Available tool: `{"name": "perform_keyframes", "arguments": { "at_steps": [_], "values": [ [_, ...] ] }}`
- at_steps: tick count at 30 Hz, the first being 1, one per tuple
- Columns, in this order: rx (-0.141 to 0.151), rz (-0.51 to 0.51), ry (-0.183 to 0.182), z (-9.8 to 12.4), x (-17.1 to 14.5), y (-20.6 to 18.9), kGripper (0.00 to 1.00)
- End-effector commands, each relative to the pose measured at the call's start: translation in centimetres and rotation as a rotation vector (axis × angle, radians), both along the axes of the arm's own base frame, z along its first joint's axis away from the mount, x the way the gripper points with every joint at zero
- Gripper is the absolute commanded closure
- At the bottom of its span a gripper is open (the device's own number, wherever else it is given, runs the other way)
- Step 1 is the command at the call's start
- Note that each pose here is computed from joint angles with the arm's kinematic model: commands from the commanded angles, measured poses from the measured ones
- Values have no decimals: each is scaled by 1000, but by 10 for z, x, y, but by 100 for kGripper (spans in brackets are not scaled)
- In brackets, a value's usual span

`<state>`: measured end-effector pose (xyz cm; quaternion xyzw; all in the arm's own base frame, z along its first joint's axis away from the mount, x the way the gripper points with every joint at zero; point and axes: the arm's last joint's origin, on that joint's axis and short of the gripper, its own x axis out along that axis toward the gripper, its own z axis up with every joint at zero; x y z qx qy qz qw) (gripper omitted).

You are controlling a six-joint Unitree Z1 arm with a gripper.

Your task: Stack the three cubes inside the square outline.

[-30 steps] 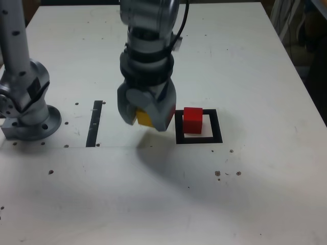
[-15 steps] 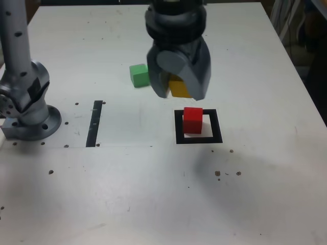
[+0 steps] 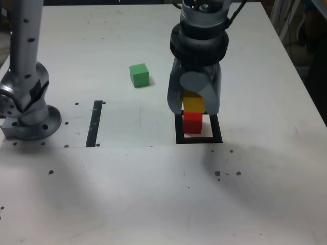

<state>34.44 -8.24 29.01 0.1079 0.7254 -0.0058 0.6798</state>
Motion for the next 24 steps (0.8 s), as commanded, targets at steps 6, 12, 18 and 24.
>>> {"name": "perform_keyframes", "arguments": {
  "at_steps": [6,12,18,24],
  "values": [
    [14,50,22,-21,9,16,81],
    [19,81,25,-28,12,28,81],
    [8,84,36,-36,15,27,81],
    [8,84,46,-42,16,27,81]
  ]
}}
